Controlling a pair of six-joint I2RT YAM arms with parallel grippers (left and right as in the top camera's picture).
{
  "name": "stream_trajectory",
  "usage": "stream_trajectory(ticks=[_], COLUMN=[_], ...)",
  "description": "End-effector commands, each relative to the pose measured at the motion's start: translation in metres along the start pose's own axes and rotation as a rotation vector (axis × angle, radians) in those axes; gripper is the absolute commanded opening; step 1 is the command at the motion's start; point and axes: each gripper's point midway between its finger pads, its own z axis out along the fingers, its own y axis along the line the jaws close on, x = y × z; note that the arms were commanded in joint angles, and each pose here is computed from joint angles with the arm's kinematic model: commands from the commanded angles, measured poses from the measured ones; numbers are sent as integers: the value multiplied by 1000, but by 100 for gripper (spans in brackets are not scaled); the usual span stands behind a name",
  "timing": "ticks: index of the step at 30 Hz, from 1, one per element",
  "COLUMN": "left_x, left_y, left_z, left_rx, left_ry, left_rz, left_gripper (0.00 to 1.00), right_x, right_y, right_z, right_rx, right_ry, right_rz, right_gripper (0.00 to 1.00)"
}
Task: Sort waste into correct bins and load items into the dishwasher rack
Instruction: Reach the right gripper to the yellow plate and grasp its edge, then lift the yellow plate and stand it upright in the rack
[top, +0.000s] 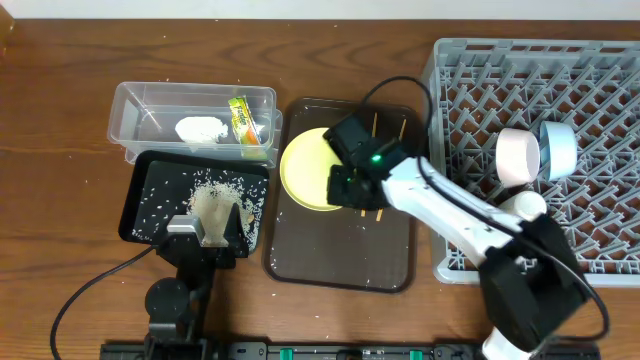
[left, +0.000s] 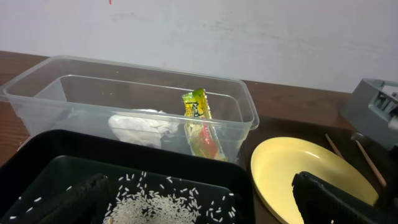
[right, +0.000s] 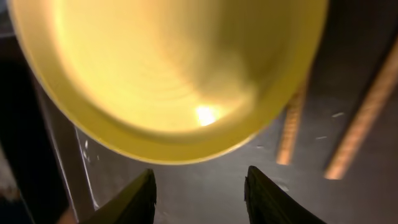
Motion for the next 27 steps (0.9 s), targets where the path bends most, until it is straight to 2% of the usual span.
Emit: stream_trajectory(ticks=[1,4,8,11,12,14,21,27], left_x=[14,14,14,14,14,14,14,14], left_y=[3,3,3,3,3,3,3,3], left_z=[2,2,2,2,2,2,2,2], left_rx=[-4,-4,-4,-4,-4,-4,-4,-4], left_ry=[31,31,31,31,31,31,31,31], left_rz=[11,11,11,11,11,11,11,11], left_gripper=[96,96,96,96,96,96,96,96], right_x=[9,17,24,23,21,20,9,-34], right_y=[-4,-10,-14,-17,-18,-19,-21,-29], right_z=[20,36,48,49,49,49,23,-53], right_rx=[41,70,90,101,108,112,94,84], right_ry=[33,84,120,115,103,95,60,-186], right_rz=[190,216,215,206,205,204,147,-3], right_gripper=[46,49,48,31,18,1,1,1])
